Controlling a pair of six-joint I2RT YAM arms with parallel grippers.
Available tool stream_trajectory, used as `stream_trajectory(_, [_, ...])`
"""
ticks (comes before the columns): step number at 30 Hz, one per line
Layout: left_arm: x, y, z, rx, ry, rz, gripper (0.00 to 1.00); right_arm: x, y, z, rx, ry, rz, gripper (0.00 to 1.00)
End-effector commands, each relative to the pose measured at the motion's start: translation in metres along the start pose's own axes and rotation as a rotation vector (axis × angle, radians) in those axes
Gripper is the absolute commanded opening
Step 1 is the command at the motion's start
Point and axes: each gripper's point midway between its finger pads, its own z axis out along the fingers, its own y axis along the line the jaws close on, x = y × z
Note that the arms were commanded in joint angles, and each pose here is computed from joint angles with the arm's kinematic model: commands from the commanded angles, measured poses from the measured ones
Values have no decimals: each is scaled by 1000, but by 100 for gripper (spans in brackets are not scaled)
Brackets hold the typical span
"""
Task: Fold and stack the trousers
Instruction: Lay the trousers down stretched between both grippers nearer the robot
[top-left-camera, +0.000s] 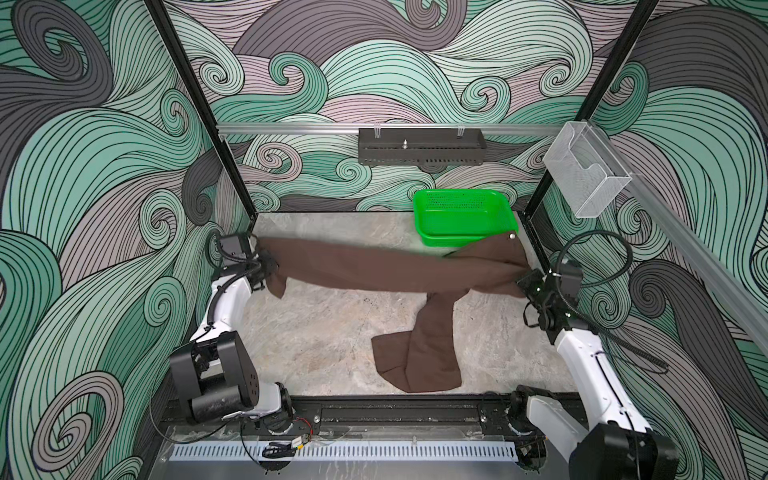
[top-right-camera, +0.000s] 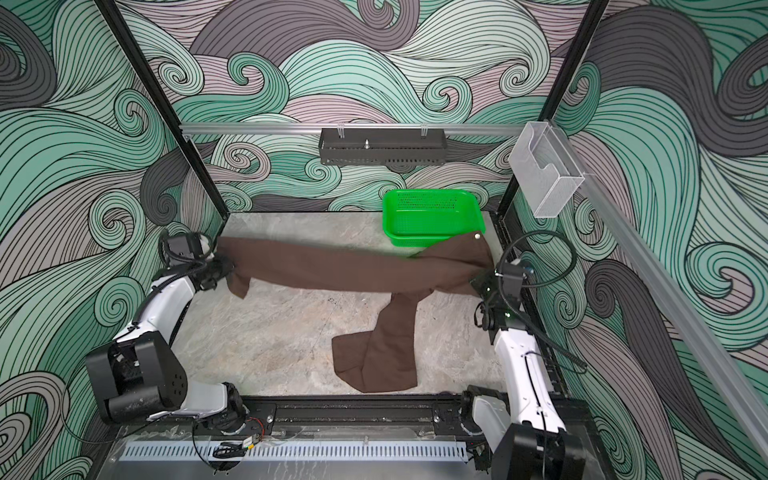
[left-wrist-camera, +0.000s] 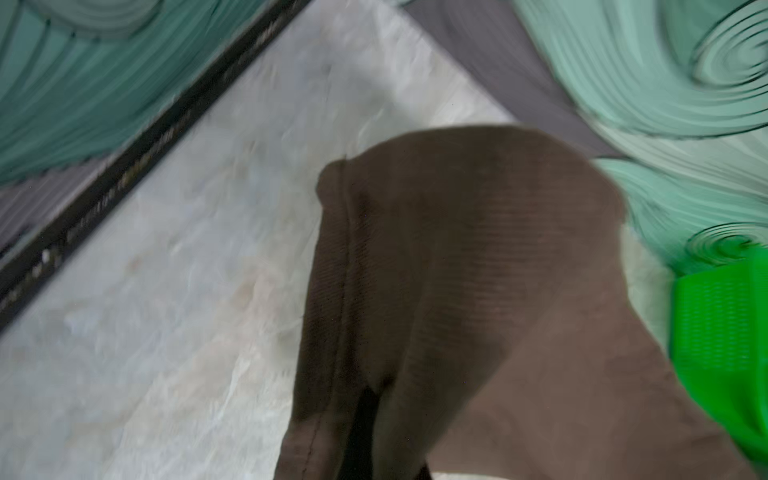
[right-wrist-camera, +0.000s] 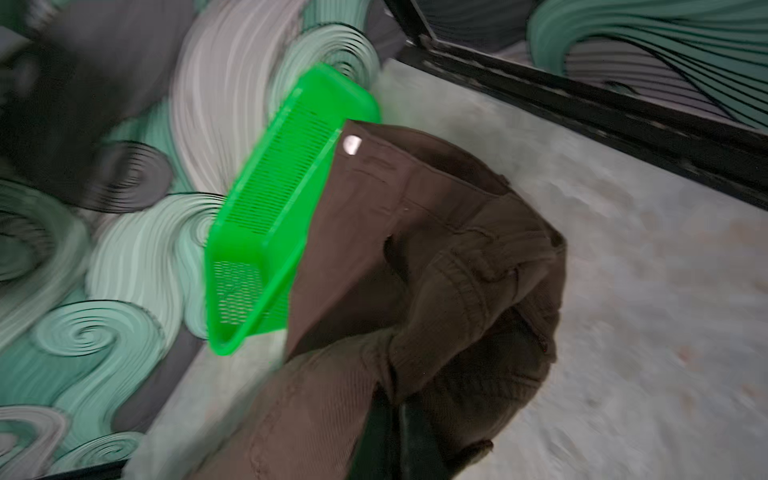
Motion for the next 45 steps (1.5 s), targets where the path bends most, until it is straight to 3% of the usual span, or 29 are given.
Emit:
stream_trajectory(1, [-9, 22, -14, -103, -64, -67, 0, -4, -34, -14, 145, -84, -1, 0])
stream_trajectory(6, [8, 46, -24, -210, -21, -84, 2, 33, -76, -25, 271, -11, 84, 1])
stream_trajectory(9, [13, 56, -34, -253, -24, -92, 20, 46, -97, -40, 370, 18, 144, 9])
stream_trajectory(11, [15, 59, -41, -267, -24, -97, 41, 51, -105, -51, 420, 35, 170, 28])
stream_trajectory(13, [15, 62, -46, -282, -27, -112, 53, 51, -106, -58, 439, 44, 195, 46])
stream_trajectory(16, [15, 63, -55, -294, -7, -153, 64, 46, -105, -73, 473, 44, 238, 67])
stream_trajectory(20, [14, 52, -59, -260, 87, -187, 71, 28, -88, -82, 448, 24, 265, 84])
stream_trajectory(24, [25, 33, -43, -163, 243, -211, 74, 12, -71, -71, 432, 28, 297, 86])
stream_trajectory(28, [50, 22, -19, -105, 495, -233, 73, 15, -63, -41, 453, 151, 321, 86])
stream_trajectory(31, [66, 22, -6, -85, 605, -262, 71, 22, -68, -24, 490, 243, 339, 87])
stream_trajectory(37, [74, 31, -6, -114, 634, -283, 71, 12, -73, -1, 496, 326, 313, 85])
stream_trajectory(45, [69, 30, -15, -110, 592, -290, 70, 13, -79, 25, 487, 410, 322, 66])
